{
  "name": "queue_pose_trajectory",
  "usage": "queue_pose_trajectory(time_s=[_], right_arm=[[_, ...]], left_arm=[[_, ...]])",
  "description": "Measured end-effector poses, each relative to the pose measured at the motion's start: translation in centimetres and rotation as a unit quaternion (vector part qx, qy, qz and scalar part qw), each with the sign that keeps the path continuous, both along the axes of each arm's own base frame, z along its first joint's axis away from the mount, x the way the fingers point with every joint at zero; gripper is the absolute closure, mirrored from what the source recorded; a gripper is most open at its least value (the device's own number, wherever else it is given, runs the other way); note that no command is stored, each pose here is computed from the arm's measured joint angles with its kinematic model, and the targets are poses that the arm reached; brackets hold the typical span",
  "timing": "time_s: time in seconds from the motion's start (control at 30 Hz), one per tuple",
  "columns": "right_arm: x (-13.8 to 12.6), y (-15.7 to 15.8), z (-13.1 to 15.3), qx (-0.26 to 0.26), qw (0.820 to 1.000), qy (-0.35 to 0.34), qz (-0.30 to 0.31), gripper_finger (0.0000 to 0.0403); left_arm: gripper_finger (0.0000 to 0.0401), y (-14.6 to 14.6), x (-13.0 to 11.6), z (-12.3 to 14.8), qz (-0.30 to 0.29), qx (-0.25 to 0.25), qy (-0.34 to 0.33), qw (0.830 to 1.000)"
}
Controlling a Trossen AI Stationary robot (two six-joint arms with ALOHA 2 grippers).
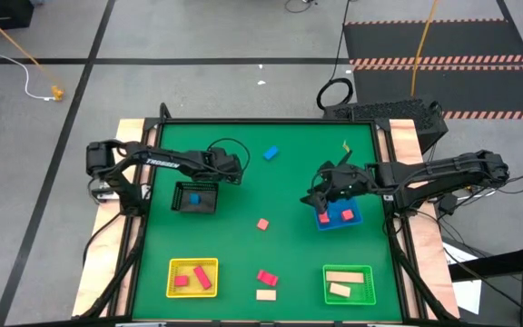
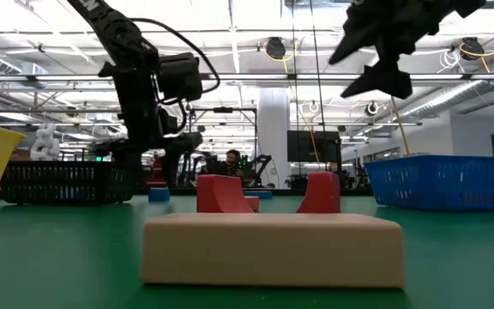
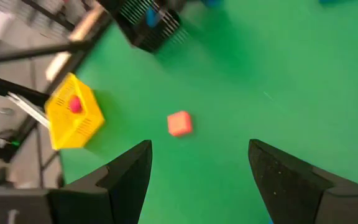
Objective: Sort & place blocks by color
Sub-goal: Put the left blue block into the black bin
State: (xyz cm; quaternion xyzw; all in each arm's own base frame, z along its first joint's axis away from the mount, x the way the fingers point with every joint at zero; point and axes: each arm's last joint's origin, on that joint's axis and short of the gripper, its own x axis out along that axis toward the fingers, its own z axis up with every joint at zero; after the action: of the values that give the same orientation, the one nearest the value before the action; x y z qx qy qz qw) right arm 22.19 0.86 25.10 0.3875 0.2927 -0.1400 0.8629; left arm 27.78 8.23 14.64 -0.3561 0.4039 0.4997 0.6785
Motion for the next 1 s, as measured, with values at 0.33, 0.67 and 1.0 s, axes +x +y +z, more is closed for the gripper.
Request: queue_pose_trajectory(time_s=[0.33,0.67,1.0], right_arm=[[0.6,0.0,0.9,0.003,0.999,-0.055,0.0,0.0145],[0.6,0.0,0.9,0.002,0.999,-0.054,0.0,0.0145],[0.6,0.0,0.9,0.002,0.999,-0.054,0.0,0.0145]], left_arm=[[0.0215,0.1,0.6,-1.5,-0.025,-0.002,0.02,0.999],[0.0266,0.1,0.7,-1.4,-0.095,0.01,0.042,0.995],[0.0266,-0.5,0.0,2.8,-0.172,0.035,-0.009,0.984]])
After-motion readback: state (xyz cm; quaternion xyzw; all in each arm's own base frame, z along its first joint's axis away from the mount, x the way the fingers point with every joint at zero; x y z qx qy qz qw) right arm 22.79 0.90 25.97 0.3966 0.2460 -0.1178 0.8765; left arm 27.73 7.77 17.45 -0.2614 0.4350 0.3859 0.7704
